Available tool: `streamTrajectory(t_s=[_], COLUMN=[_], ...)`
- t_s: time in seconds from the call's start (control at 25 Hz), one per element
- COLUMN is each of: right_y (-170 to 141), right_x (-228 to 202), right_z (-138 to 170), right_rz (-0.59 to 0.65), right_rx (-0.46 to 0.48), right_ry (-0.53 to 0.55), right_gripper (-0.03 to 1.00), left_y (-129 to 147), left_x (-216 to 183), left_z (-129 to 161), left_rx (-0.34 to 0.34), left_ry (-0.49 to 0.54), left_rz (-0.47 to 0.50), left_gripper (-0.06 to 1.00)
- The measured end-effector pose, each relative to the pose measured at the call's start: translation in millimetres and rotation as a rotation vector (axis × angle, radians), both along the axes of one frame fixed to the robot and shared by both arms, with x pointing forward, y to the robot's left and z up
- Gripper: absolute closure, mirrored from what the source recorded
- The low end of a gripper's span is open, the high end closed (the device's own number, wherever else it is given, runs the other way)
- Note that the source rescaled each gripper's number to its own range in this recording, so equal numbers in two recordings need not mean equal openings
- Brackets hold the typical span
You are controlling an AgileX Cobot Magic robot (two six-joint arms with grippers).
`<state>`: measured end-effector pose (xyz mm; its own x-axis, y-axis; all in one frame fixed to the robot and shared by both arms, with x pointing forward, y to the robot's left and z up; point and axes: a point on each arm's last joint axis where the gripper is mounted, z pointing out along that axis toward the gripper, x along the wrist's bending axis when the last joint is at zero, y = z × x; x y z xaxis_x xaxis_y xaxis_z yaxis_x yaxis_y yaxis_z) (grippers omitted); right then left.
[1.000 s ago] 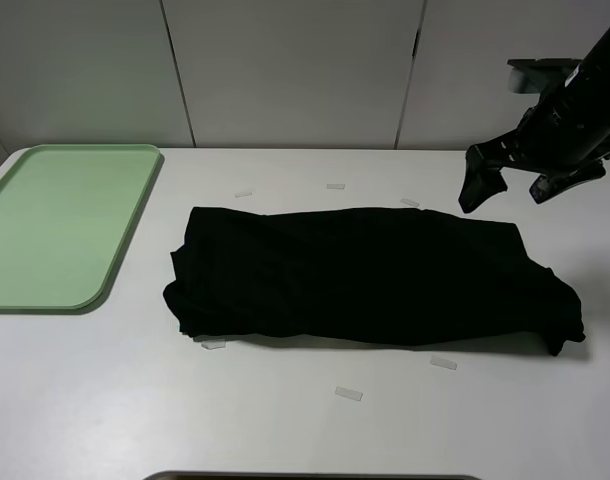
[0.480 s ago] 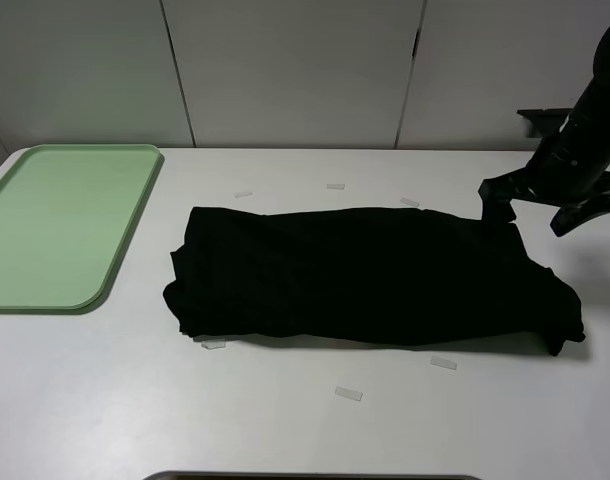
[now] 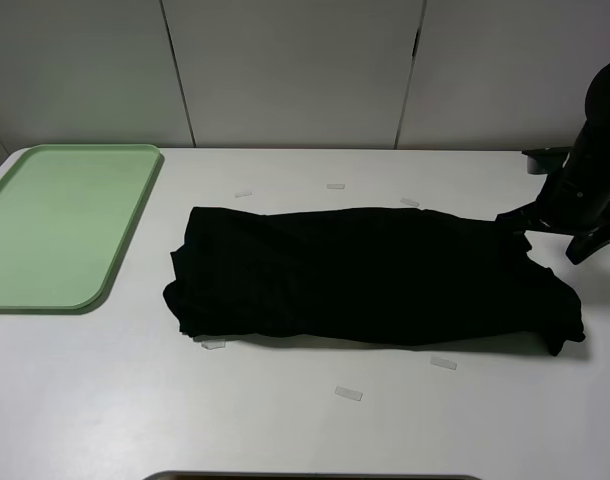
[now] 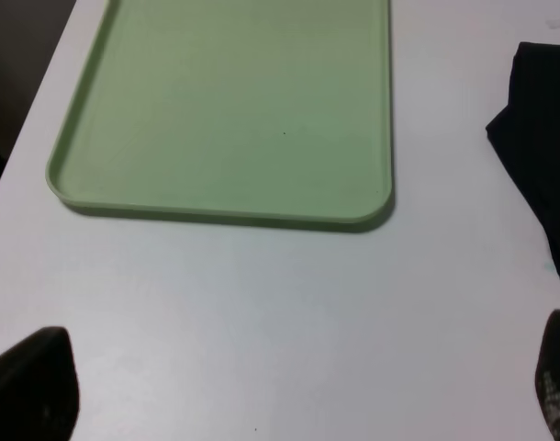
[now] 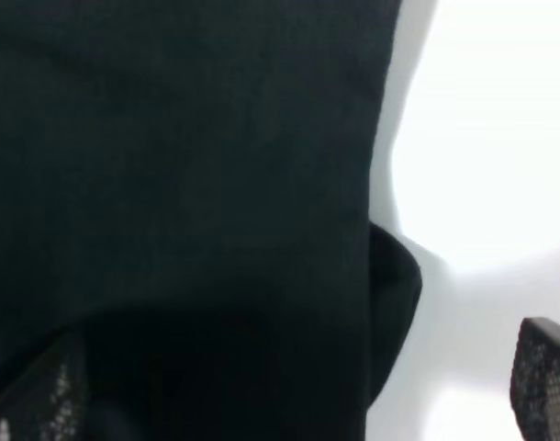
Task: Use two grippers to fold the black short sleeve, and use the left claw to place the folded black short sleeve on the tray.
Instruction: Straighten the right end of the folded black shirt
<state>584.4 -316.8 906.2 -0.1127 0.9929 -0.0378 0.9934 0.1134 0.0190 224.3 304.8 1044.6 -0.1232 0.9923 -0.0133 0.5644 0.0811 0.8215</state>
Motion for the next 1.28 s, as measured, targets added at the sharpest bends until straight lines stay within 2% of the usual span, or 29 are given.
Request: streamTrajectory(t_s=[0.44, 1.04, 1.16, 1.28], right_y=[3.0, 6.5, 7.1, 7.6], right_x=[2.9, 4.5, 5.1, 6.1], right_z=[-32.7, -42.9, -42.9, -43.2], right_rz=[-0.001, 0.014, 0.009, 0.006], right_rx=[0.037, 0.077, 0.086, 0.092], right_ry=[0.052, 0.07, 0.064, 0.053], right_gripper=[-0.03, -0.03, 0.17, 0.44], left_y=[0.1, 0.1, 0.1, 0.1], left_x=[0.0, 0.0, 0.0, 0.0], left_z=[0.1, 0.1, 0.1, 0.1], left_rx=[0.0, 0.0, 0.0, 0.0], left_ry=[-0.001, -0.001, -0.001, -0.001], left_rz=[0.001, 0.001, 0.001, 0.001], left_gripper=[-0.05, -0.05, -0.05, -0.05])
